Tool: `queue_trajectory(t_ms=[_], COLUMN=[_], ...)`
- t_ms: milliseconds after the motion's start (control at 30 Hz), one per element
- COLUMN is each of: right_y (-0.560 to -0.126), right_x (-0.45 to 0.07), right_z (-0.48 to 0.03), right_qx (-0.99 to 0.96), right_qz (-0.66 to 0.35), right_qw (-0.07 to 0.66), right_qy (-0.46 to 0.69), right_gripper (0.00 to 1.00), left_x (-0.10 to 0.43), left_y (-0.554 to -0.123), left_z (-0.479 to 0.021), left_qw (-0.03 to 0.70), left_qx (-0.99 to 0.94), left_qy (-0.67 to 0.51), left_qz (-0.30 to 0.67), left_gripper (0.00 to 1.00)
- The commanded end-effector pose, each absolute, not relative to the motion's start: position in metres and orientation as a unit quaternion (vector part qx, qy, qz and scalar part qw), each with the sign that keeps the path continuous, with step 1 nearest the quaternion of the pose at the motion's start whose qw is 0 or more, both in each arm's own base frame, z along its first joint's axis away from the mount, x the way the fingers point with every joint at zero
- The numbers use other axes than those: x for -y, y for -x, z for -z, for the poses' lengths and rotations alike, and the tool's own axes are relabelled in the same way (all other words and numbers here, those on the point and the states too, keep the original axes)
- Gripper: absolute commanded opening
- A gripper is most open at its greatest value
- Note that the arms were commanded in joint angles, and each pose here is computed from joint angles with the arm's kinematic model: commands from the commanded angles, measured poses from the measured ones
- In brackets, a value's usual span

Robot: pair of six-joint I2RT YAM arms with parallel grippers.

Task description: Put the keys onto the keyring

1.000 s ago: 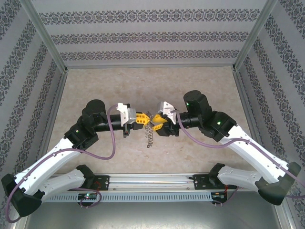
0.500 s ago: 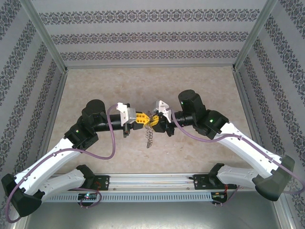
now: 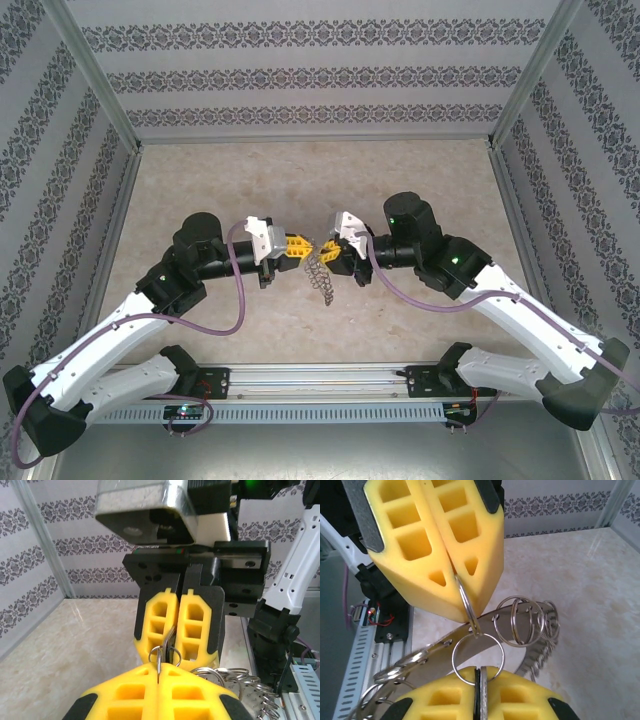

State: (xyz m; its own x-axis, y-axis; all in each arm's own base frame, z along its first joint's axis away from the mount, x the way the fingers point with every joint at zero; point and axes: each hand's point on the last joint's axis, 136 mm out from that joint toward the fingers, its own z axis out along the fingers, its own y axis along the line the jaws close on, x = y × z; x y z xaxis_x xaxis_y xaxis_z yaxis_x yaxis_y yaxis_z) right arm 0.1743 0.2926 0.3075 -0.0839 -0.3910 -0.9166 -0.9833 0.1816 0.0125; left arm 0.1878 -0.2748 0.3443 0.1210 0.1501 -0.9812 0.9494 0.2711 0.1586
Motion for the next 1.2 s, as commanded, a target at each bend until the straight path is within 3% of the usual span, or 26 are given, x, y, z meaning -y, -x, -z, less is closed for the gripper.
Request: queue_trajectory(t_ms=[0, 100, 167, 267, 400, 1000, 1167], right_y=[-0.187, -0.197, -0.206, -0.221, -0.245, -0.404, -0.425], right_x=[-0.279, -0.279, -0.28, -0.283, -0.287, -0.361, -0.379], right_z=[-0.308, -0.304, -0.302, -0.295, -0.284, -0.233, -0.209], right_qx=[-0.668, -0.686, -0.699, -0.723, -0.756, -0.805, -0.809], right_qz=[-0.314, -0.293, -0.279, -0.265, -0.247, -0.259, -0.291], right_qw=[0.423, 0.408, 0.396, 0.374, 0.339, 0.267, 0.252], right_qy=[0.526, 0.526, 0.525, 0.517, 0.502, 0.462, 0.444], right_gripper=[0.0, 0.0, 0.0, 0.0, 0.0, 0.0, 0.0], left_x=[0.265, 0.266, 0.267, 0.267, 0.256, 0.191, 0.188], left_y=[-0.201, -0.207, -0.211, -0.218, -0.237, -0.258, -0.255], left_z=[-0.352, -0.333, -0.321, -0.308, -0.29, -0.261, -0.267], left_qw=[0.604, 0.589, 0.578, 0.575, 0.576, 0.594, 0.601], left_qx=[-0.562, -0.584, -0.597, -0.616, -0.662, -0.742, -0.737], left_qy=[-0.469, -0.465, -0.46, -0.435, -0.379, -0.264, -0.262], left_qz=[0.315, 0.309, 0.313, 0.316, 0.294, 0.164, 0.164], left_gripper=[0.0, 0.0, 0.09, 0.32, 0.45, 0.6, 0.62])
